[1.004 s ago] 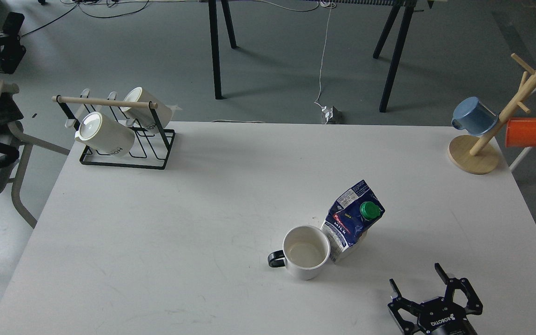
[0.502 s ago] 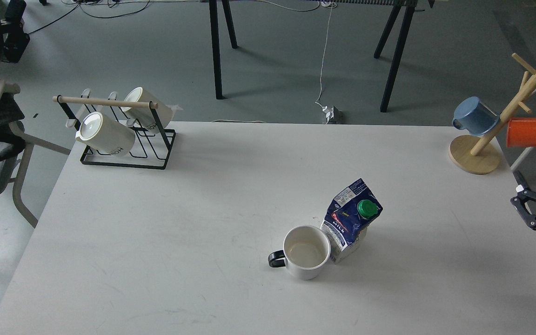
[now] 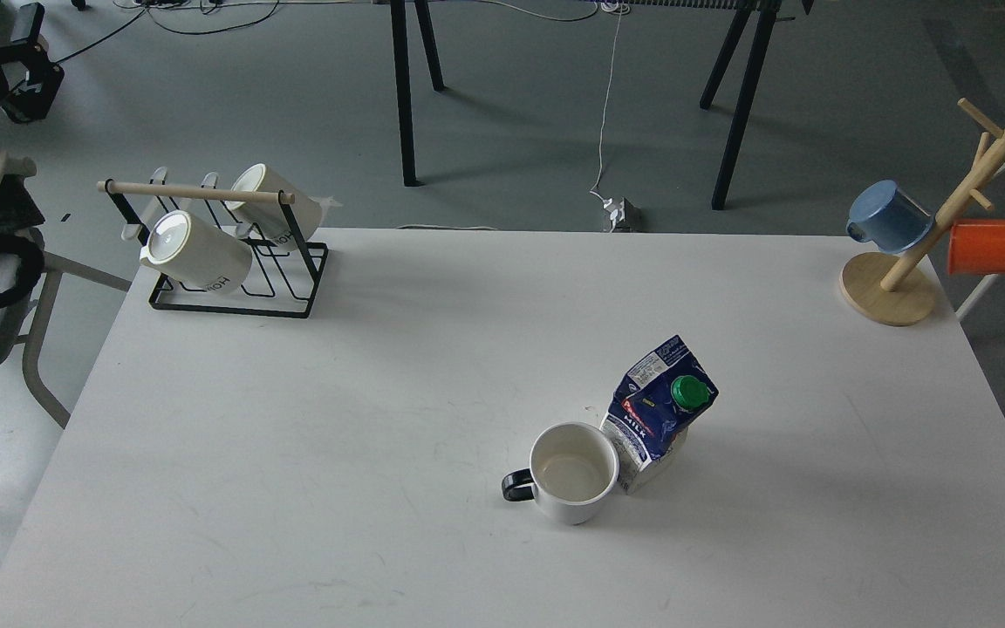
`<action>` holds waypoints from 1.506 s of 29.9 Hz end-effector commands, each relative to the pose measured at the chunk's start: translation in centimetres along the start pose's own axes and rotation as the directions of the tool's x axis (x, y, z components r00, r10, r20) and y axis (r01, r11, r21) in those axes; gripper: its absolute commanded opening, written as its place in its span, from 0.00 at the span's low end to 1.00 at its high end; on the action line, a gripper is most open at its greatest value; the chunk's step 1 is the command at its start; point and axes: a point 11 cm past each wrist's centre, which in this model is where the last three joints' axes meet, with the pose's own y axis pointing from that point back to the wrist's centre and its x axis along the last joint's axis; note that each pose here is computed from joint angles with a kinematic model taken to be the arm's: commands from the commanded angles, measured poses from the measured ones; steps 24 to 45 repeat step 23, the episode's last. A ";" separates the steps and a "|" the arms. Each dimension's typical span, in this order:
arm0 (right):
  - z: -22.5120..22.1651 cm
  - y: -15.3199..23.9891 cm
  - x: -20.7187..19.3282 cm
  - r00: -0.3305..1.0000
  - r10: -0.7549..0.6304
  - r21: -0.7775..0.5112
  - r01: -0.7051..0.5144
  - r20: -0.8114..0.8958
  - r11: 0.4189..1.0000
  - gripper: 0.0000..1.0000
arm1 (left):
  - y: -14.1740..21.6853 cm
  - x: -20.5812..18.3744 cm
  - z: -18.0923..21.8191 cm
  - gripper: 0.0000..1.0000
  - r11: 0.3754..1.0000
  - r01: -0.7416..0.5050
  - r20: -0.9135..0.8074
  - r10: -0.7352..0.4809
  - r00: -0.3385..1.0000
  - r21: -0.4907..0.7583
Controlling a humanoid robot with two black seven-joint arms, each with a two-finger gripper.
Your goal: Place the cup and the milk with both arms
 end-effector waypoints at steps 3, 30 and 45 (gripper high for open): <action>5.3 -3.9 0.0 0.997 0.050 -0.022 -0.048 0.064 0.999 0.96 | -0.1 -0.4 -1.6 1.00 1.000 0.005 -0.040 -0.005 0.999 0.013; 7.5 -3.5 1.3 0.989 0.117 -0.038 -0.113 0.095 0.993 0.99 | -7.1 -5.2 -2.3 1.00 0.998 0.056 -0.089 -0.055 0.995 0.010; 7.5 -3.5 1.3 0.989 0.117 -0.038 -0.113 0.095 0.993 0.99 | -7.1 -5.2 -2.3 1.00 0.998 0.056 -0.089 -0.055 0.995 0.010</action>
